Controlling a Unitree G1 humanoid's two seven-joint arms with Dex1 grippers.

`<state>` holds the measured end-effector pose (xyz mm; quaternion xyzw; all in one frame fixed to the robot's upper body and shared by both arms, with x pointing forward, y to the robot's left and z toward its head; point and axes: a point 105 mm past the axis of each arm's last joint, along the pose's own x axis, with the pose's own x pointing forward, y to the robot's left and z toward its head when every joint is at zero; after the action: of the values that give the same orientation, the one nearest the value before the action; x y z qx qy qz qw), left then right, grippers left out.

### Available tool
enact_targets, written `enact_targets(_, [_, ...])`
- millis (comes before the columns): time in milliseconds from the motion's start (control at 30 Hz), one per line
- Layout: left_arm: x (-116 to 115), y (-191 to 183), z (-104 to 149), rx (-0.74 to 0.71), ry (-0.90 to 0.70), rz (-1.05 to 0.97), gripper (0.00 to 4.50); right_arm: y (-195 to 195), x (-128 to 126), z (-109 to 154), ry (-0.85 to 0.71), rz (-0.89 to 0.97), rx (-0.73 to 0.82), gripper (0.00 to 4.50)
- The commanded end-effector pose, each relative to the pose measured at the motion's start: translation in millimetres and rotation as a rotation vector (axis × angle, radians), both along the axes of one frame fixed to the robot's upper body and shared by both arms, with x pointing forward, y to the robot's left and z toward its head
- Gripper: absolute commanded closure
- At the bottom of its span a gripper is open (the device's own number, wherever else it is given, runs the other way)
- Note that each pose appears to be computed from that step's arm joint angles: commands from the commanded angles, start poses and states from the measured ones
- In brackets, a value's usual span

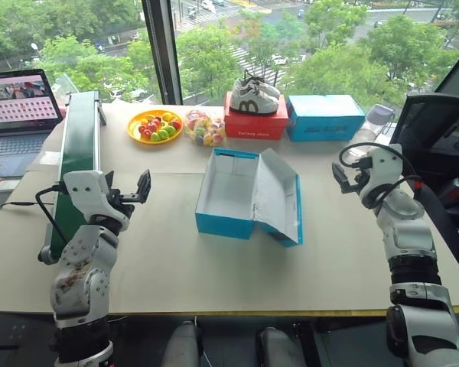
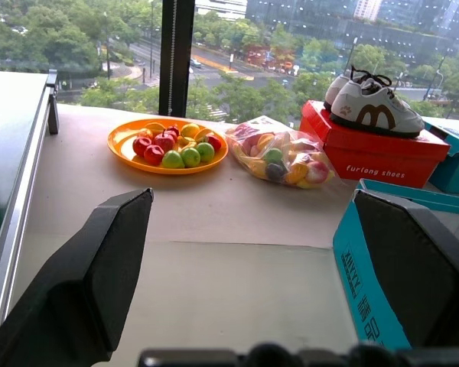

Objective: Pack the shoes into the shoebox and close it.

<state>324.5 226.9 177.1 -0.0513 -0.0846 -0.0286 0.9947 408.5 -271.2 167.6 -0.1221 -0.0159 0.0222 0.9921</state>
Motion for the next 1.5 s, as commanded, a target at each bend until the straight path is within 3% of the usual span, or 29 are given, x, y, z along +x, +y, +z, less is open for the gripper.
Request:
enact_targets(33, [0.3,18.2,2.9,0.021,0.003,0.090,0.00,58.8,0.8,45.5,-0.112,0.237,0.160,0.01])
enact_targets(67, [0.7,29.0,-1.2,0.027,0.025,0.135,0.00,107.1,-7.7,69.2,-0.149,0.450,0.271,0.01])
enact_targets(133, [-0.1,44.6,-8.1,0.037,0.066,0.201,0.00,183.8,-52.1,97.5,-0.127,0.894,0.365,0.01])
enact_targets(200, [-1.5,54.9,-13.0,0.057,0.103,0.244,0.00,218.0,-96.8,96.8,-0.055,1.187,0.326,0.01])
enact_targets(300, [-5.4,71.7,-17.8,0.076,0.146,0.294,0.00,237.6,-133.6,82.5,0.055,1.397,0.263,0.01])
enact_targets(400, [-11.7,90.0,-24.2,0.084,0.204,0.326,0.00,245.9,-134.0,50.1,0.140,1.376,0.086,0.01])
enact_targets(533, [-22.1,111.2,-26.0,0.100,0.244,0.371,0.00,253.0,-125.1,26.7,0.147,1.316,-0.040,0.01])
enact_targets(833, [-29.2,119.8,-24.5,0.125,0.262,0.374,0.00,259.3,-104.1,11.3,0.116,1.181,-0.021,0.01])
enact_targets(1500, [-25.1,115.5,-29.4,0.119,0.271,0.369,0.00,256.0,-103.8,8.4,0.117,1.166,-0.002,0.01])
